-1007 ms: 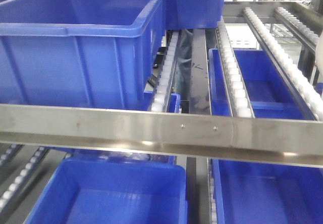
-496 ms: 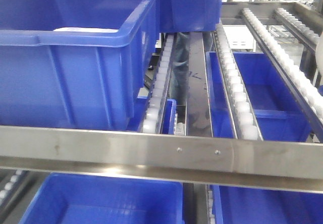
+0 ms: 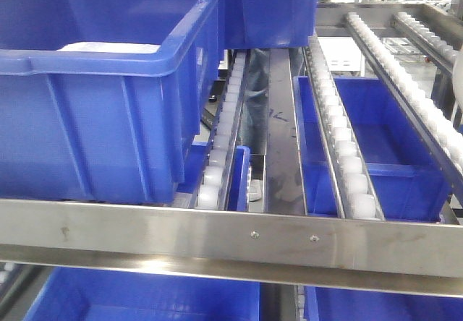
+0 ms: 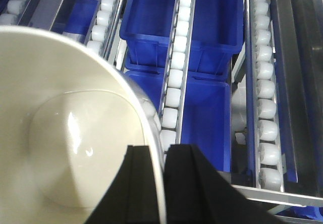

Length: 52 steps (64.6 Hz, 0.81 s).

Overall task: Move white bin to right shelf second layer
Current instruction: 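Approach the rack's second layer with the bin held, then lower the white bin onto the second-layer rollers with the right gripper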

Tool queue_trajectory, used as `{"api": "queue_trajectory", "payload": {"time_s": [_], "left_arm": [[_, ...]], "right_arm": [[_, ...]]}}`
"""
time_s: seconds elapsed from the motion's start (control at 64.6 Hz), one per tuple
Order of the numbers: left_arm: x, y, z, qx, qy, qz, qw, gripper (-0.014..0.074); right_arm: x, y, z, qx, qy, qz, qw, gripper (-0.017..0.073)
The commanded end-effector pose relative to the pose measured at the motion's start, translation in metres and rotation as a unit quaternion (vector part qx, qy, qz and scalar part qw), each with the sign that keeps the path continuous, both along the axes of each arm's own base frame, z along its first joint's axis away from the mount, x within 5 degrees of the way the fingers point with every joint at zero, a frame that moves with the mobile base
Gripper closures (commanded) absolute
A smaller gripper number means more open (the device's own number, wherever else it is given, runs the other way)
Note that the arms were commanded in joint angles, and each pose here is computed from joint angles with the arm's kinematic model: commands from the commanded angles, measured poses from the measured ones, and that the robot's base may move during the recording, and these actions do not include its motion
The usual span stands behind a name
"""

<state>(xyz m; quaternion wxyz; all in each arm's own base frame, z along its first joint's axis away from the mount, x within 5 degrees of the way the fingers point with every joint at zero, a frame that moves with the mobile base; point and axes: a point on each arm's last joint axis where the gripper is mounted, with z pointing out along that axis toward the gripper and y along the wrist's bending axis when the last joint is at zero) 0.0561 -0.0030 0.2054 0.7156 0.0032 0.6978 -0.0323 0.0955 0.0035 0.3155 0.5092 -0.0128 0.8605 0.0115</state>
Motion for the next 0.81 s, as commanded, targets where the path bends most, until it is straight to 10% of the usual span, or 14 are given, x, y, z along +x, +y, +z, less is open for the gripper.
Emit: {"api": "queue_trajectory", "payload": {"time_s": [0.0,0.465,0.604,0.79], "left_arm": [[0.000,0.000,-0.001,-0.007,-0.035,0.000,0.999,0.0509],[0.000,0.000,-0.001,-0.007,-0.035,0.000,0.999,0.0509],[0.000,0.000,-0.001,-0.007,-0.035,0.000,0.999,0.0509],[0.000,0.000,-0.001,-0.007,-0.035,0.000,0.999,0.0509]], "right_arm": [[0.004,0.000,0.017,0.004,-0.058,-0.001,0.998,0.0504],[0.006,0.000,0.023,0.008,-0.093,-0.001,0.996,0.0504],[0.014,0.003,0.021,0.077,-0.081,-0.018,0.994,0.0504],[0.056,0.003,0.002,0.097,-0.025,-0.038,0.994,0.0504]]}}
